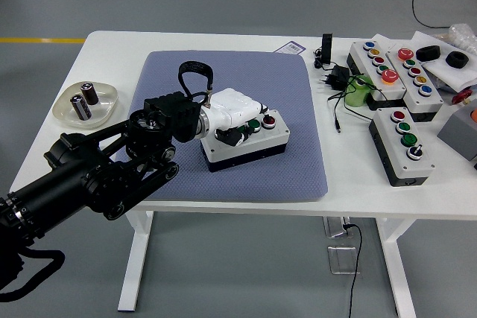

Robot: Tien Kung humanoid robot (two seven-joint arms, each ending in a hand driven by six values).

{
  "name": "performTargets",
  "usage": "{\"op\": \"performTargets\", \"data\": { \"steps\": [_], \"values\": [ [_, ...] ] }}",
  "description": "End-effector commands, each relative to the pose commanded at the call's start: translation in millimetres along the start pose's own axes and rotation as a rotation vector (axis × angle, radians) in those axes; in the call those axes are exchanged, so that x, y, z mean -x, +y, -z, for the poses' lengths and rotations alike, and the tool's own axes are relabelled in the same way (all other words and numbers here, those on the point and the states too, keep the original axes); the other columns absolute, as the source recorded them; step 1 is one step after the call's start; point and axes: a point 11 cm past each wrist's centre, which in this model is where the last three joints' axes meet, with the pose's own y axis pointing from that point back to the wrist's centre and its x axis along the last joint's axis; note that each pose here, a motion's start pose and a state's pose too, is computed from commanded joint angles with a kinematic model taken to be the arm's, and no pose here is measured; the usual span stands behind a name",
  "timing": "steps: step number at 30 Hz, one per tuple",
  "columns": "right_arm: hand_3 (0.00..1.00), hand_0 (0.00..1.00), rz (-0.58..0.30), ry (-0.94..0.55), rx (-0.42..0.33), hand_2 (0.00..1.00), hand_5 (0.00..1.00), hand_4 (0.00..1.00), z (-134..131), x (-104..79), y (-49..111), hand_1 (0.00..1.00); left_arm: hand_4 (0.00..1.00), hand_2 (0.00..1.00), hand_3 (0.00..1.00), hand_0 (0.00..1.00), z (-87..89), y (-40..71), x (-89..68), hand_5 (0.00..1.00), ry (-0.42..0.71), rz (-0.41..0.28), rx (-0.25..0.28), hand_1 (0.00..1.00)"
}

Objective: Pick up the button,place it on the desk,press the button,press the button

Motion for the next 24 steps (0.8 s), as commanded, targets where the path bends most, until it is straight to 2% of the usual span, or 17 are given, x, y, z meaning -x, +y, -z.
{"op": "performTargets", "data": {
  "steps": [7,11,12,13,18,19,24],
  "values": [
    [0.635,0.635,-0.001,0.0,0.001,0.564,0.241,0.235,-0.2,-0.3,0.0,0.538,0.35,0.012,0.803,0.002,6.0,-0.5,7.2,0.002,0.004,0.019,-0.017,0.002],
    [0.635,0.635,-0.001,-0.001,0.002,0.564,0.241,0.235,-0.7,-0.1,0.0,0.538,0.35,0.012,0.803,0.002,7.6,3.0,2.4,0.002,0.037,-0.002,-0.013,0.002],
    [0.635,0.635,-0.001,-0.001,0.002,0.564,0.241,0.235,-0.9,-0.1,0.0,0.538,0.35,0.012,0.803,0.002,8.2,4.4,-0.4,0.002,0.051,-0.015,-0.011,0.002],
    [0.635,0.635,-0.001,-0.002,0.003,0.565,0.241,0.235,-1.2,0.0,0.0,0.538,0.58,0.028,0.831,0.002,9.2,6.3,-4.7,0.076,0.072,-0.039,-0.008,0.002],
    [0.635,0.635,-0.001,-0.003,0.007,0.565,0.241,0.235,-3.0,0.0,0.1,0.538,0.58,0.028,0.831,0.002,25.2,23.2,-36.5,0.076,0.291,-0.211,-0.012,0.002],
    [0.635,0.635,-0.001,-0.003,0.007,0.563,0.241,0.235,-3.1,0.0,0.1,0.538,0.864,0.019,0.86,0.002,28.8,26.5,-42.4,0.919,0.331,-0.24,-0.014,0.002],
    [0.635,0.635,0.0,-0.001,0.01,0.563,0.241,0.235,-4.2,0.6,0.2,0.538,0.864,0.019,0.86,0.002,55.2,49.9,-72.8,0.919,0.533,-0.432,-0.049,0.002]
  ]
}}
